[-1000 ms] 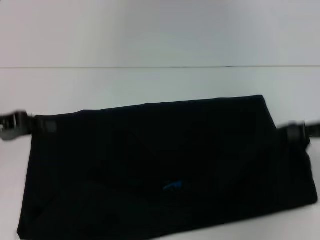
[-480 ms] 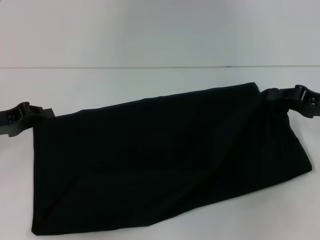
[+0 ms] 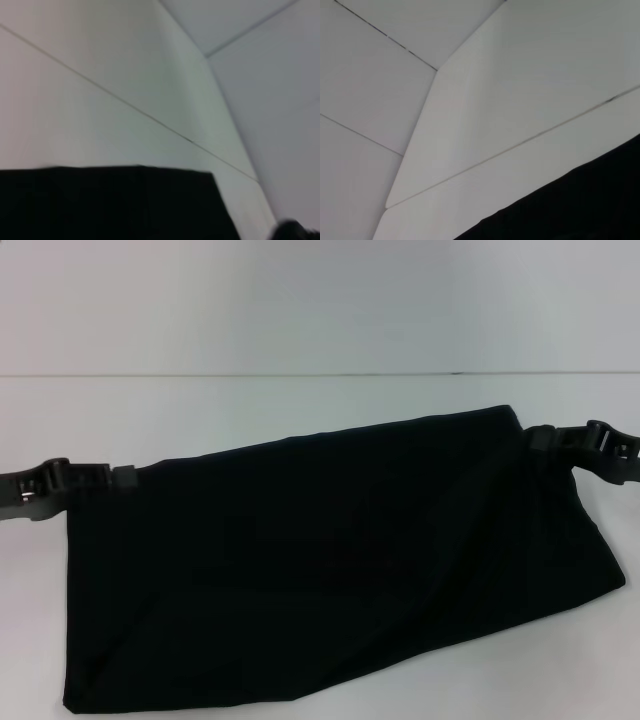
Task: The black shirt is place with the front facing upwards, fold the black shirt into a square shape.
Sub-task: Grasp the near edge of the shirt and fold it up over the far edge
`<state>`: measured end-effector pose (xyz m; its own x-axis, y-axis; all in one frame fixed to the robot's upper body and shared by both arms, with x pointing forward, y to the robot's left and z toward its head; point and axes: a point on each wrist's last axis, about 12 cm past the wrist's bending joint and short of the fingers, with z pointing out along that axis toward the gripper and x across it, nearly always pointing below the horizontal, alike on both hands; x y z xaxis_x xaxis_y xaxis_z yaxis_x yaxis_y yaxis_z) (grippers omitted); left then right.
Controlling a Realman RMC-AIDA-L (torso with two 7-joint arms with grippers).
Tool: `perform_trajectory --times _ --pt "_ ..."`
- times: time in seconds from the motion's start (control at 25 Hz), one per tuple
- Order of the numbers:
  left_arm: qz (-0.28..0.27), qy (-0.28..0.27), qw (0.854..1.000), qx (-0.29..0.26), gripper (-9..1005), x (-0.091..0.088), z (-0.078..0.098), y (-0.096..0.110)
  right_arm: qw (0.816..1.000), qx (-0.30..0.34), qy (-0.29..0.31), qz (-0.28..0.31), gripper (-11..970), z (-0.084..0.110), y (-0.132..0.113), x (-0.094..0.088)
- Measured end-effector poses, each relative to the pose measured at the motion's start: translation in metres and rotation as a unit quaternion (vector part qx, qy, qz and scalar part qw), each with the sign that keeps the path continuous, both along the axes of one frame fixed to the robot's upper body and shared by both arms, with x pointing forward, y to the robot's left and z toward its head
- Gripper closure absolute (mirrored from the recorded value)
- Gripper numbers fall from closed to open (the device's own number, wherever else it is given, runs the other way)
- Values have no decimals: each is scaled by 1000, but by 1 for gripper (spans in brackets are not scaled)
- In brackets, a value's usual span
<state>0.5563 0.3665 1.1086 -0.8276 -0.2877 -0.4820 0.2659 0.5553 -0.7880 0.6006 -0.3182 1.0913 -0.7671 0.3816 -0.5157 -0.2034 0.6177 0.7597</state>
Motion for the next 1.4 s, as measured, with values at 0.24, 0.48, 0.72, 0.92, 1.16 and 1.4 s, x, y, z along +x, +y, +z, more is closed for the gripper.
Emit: perform_trajectory --times 0.24,0.48,0.72,0.92,1.16,1.4 --pt "-91 -100 990 41 597 -8 12 -7 1000 1 1 3 869 -4 6 -1" --pt "-157 -127 972 121 394 -4 11 -15 1000 2 1 4 864 -6 9 -3" --pt "-220 -178 942 178 266 0 5 -41 1000 9 7 -2 859 -11 4 -9" --pt "-223 -142 943 204 159 10 10 -43 1000 22 9 -2 855 -9 4 -11" --pt "-205 -11 968 144 50 15 23 -31 1000 26 9 -3 850 -8 0 -12" --pt "-167 68 976 126 58 12 13 -30 1000 26 11 -5 845 -9 -3 -15"
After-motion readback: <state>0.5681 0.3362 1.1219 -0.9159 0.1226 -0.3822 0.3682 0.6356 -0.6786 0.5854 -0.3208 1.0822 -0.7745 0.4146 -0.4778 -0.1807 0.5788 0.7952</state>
